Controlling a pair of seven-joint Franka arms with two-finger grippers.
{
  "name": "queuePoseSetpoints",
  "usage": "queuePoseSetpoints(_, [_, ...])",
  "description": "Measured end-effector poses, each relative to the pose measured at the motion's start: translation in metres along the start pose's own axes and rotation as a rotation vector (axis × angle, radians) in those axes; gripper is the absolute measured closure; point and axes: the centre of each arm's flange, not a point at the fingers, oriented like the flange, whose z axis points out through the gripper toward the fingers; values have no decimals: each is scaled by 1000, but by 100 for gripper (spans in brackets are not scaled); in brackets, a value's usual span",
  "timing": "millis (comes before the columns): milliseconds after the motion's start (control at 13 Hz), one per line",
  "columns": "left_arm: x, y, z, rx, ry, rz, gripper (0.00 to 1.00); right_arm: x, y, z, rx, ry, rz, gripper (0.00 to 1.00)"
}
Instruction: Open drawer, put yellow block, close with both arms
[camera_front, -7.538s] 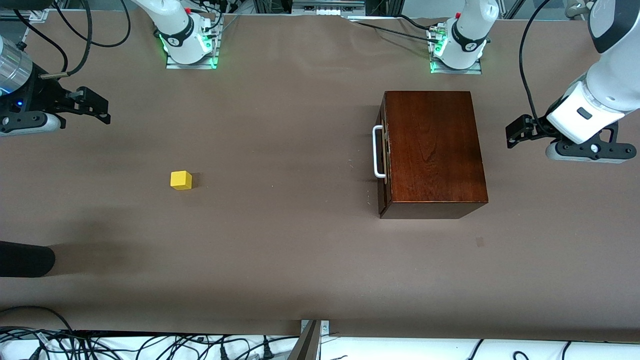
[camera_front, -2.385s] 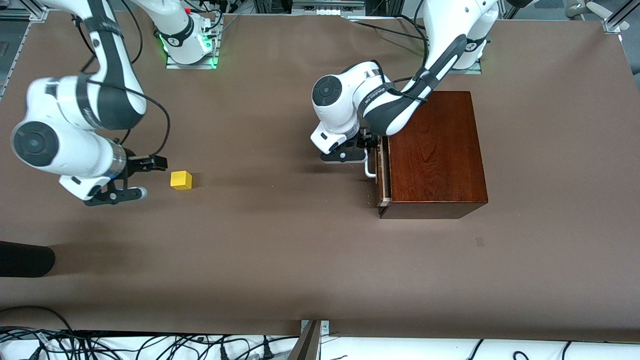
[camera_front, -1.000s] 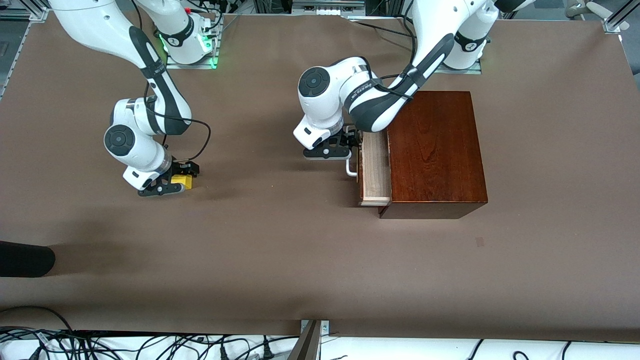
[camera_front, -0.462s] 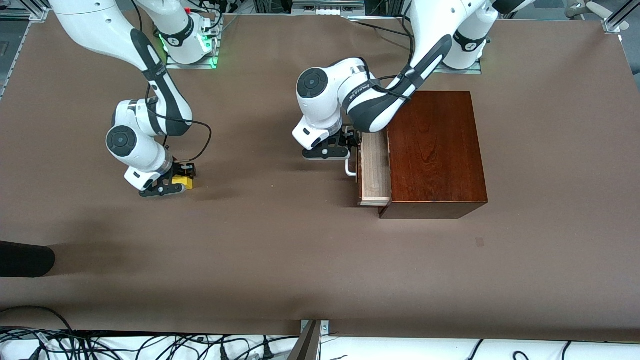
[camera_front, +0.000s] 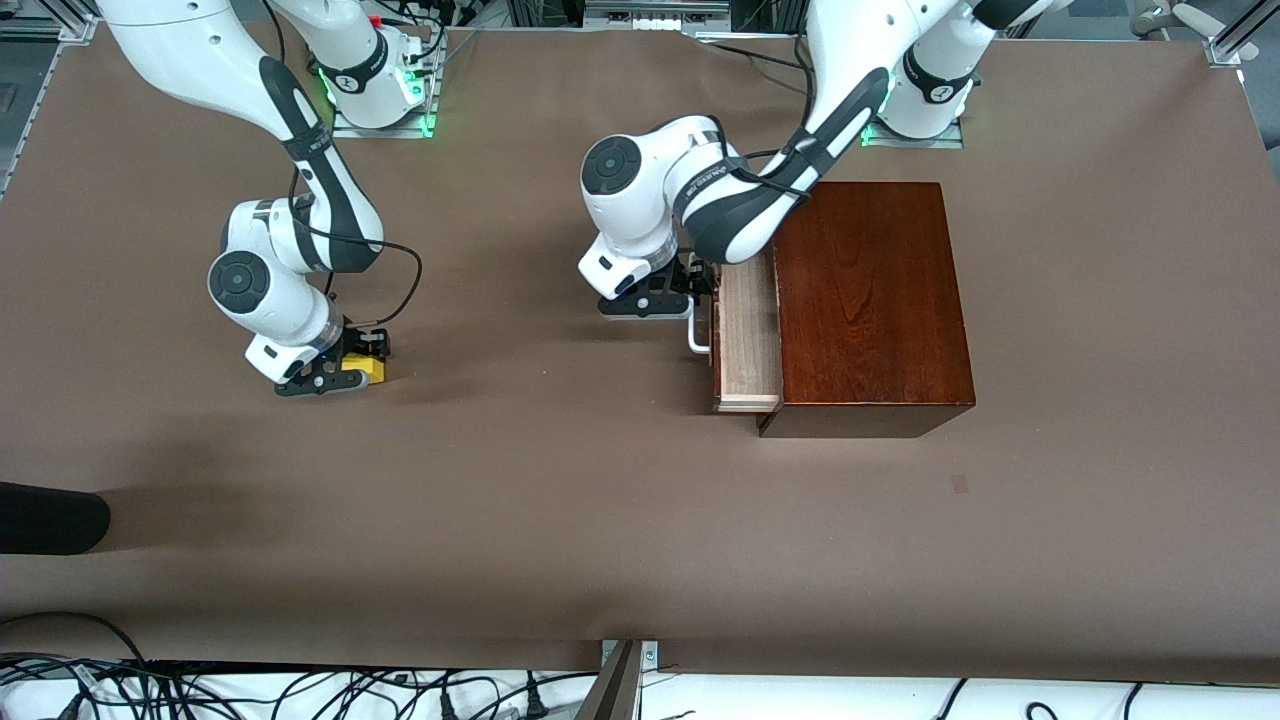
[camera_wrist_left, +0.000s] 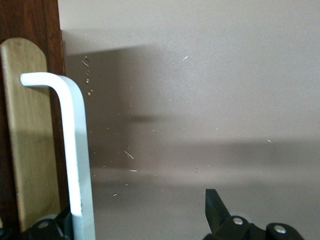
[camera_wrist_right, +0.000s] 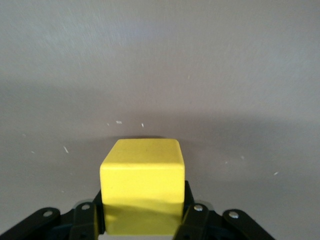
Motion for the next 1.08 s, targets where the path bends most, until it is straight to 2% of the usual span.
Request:
queuePoseSetpoints(308, [-1,8,-8,-4,10,4,0,29,0,-78,11,-53,-7,44])
queuePoseSetpoints(538, [0,12,-12,1,2,7,0,47,0,-142,15,-46,-20,44])
queuePoseSetpoints(692, [0,14,-18,-2,3,14,0,53,0,-175,18,-58,-24,44])
queuePoseSetpoints(1077, [-2,9,-31,51,-25,54,0,53,1,-239,23,-89,-48,44])
